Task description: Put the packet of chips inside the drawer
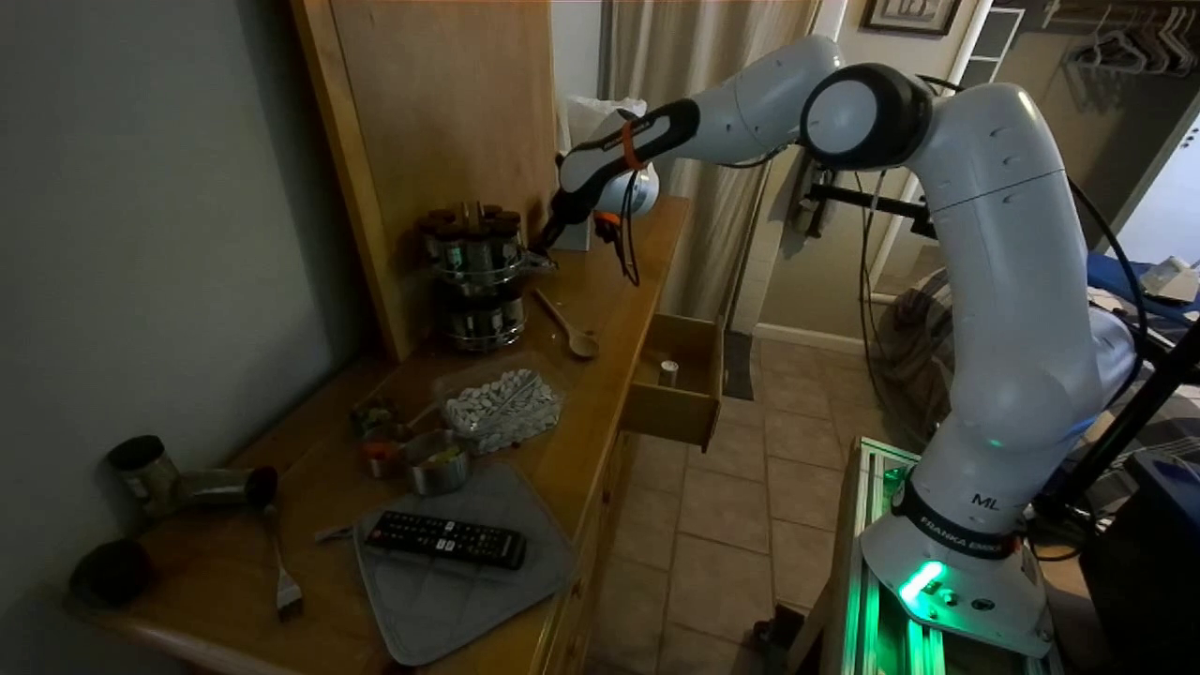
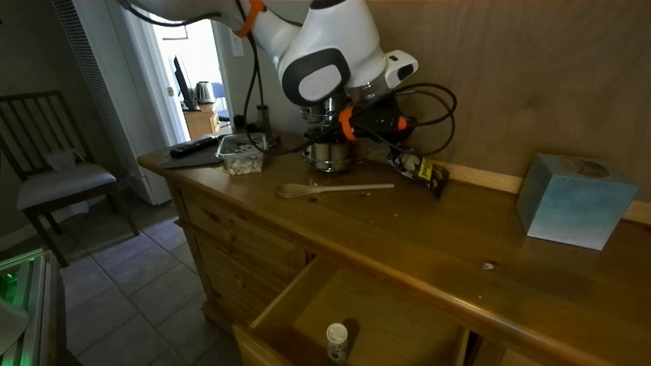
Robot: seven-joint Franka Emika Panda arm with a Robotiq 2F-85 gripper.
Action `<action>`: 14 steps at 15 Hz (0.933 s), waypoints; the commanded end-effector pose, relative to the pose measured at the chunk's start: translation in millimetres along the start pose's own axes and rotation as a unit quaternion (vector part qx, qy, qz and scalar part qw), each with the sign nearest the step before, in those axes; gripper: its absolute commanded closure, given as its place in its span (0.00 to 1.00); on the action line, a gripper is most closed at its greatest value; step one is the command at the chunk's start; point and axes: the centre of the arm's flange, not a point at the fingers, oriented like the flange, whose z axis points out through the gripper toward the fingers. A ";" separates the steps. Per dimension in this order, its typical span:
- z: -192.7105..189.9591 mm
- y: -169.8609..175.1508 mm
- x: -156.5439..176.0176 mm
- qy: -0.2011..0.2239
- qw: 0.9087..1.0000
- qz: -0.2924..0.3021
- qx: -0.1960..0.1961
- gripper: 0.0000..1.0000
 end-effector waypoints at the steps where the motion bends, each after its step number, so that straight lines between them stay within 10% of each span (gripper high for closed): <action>1: -53.4 -9.1 -28.4 -0.023 0.998 0.053 -0.010 1.00; 6: -92.5 -6.7 -93.3 -0.050 0.989 0.141 -0.020 1.00; 14: -161.8 37.2 -223.1 -0.049 0.948 0.303 -0.088 1.00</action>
